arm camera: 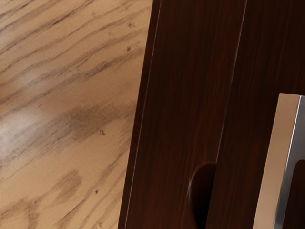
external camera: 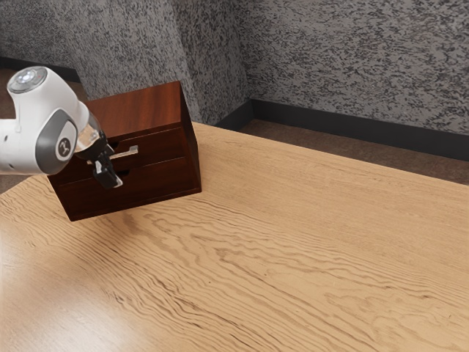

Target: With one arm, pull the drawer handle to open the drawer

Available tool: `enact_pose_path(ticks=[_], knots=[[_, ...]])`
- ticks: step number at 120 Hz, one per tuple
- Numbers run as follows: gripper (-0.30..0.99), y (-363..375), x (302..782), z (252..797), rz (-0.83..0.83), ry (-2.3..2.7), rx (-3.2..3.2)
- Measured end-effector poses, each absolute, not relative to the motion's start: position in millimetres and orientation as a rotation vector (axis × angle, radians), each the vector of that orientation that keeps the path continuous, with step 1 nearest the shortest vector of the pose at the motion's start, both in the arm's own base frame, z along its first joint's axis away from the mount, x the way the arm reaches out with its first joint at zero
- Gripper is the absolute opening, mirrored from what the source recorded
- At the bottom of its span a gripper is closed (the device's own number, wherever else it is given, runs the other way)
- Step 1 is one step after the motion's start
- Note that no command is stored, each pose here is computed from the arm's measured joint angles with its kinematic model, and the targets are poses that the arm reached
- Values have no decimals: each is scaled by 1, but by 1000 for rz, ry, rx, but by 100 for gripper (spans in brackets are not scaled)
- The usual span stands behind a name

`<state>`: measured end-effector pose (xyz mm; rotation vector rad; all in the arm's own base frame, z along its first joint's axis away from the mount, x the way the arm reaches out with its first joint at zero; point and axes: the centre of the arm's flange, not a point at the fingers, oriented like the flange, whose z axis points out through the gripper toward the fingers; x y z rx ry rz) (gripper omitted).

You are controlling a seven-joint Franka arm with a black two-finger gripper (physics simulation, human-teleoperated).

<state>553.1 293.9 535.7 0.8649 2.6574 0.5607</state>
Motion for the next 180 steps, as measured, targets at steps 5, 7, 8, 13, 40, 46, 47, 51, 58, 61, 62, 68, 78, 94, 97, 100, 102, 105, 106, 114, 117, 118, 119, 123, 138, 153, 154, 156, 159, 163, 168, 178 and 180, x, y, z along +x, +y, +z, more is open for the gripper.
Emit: enact_pose_path(ticks=[5,7,8,13,40,46,47,51,58,61,62,68,78,94,97,100,102,105,106,114,117,118,119,123,138,153,154,156,159,163,168,178,180], knots=[[66,294,553,536,560,2657,864],[66,294,553,536,560,2657,863],[65,294,553,536,560,2657,863],[63,294,553,537,560,2656,861],[46,293,549,544,559,2650,853],[42,293,549,545,558,2651,852],[41,293,549,545,558,2650,852],[38,293,548,546,558,2650,851],[31,293,546,550,556,2650,849],[28,293,546,551,554,2650,848],[27,293,545,552,554,2651,848],[20,292,544,554,550,2652,847],[11,292,542,555,544,2656,847],[0,290,538,558,532,2661,846],[-1,289,538,558,530,2662,846],[-3,289,537,559,528,2662,847],[-3,288,537,560,526,2663,847],[-4,288,536,561,523,2664,848],[-4,287,536,561,522,2664,848],[-6,284,533,561,506,2669,852],[-7,283,532,559,499,2673,854],[-7,283,531,558,496,2674,855],[-7,282,530,558,493,2675,856],[-8,280,528,556,482,2677,858],[-8,271,517,552,450,2679,872],[-9,261,505,553,427,2670,886],[-9,260,504,553,425,2669,888],[-9,257,503,553,421,2667,893],[-9,253,501,552,415,2665,900],[-9,249,500,551,408,2662,911],[-9,242,497,551,401,2656,925],[-9,233,492,548,390,2650,949],[-9,232,491,548,391,2649,955]])
